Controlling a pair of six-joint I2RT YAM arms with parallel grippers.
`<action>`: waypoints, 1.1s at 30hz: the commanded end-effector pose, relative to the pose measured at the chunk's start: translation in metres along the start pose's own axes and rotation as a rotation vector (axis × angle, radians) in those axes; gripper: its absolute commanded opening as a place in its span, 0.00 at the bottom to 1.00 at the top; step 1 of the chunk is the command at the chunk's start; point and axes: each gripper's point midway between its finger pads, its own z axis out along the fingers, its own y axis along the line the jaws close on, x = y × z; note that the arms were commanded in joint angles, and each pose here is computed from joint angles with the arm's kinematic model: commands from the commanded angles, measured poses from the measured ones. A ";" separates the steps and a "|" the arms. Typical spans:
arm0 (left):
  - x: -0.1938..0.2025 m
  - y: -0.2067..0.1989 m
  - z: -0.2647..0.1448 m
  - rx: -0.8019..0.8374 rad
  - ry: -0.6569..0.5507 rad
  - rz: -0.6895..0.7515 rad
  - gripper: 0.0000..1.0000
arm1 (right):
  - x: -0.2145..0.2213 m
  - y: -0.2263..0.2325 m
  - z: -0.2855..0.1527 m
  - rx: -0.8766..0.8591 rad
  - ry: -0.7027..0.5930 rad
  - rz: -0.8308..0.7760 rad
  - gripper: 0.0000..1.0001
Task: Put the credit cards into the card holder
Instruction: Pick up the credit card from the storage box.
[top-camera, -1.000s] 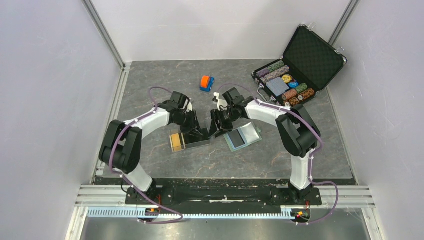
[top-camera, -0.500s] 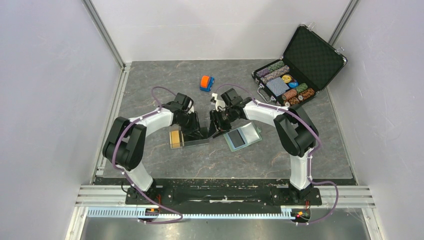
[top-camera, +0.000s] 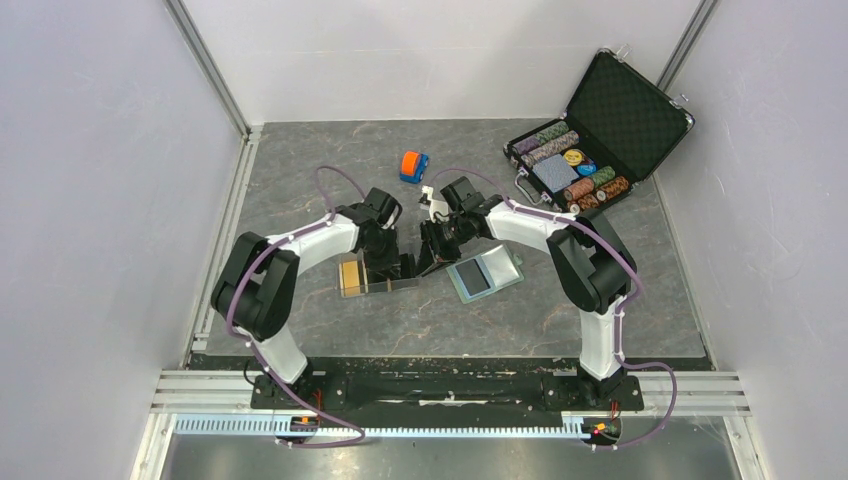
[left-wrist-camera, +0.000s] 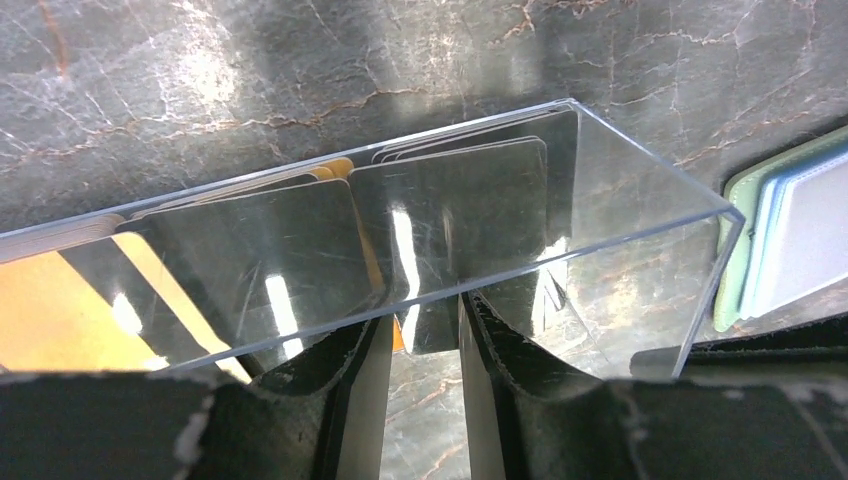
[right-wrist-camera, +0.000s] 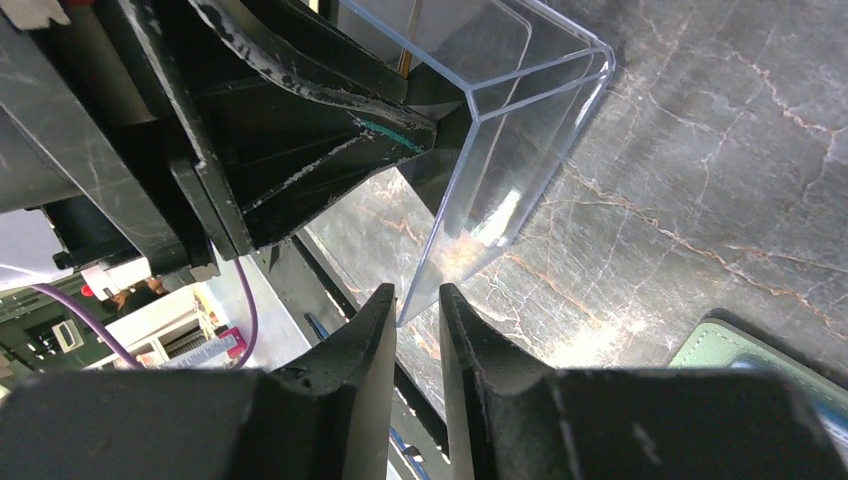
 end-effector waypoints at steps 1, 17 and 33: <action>0.007 0.015 0.008 -0.149 0.033 0.090 0.37 | -0.007 0.004 0.003 -0.005 -0.011 -0.025 0.23; 0.002 -0.046 0.006 0.141 -0.003 0.094 0.41 | -0.005 0.004 0.004 -0.011 -0.004 -0.029 0.22; -0.008 -0.017 -0.020 -0.010 -0.100 0.083 0.46 | -0.003 0.004 0.006 -0.021 0.006 -0.030 0.22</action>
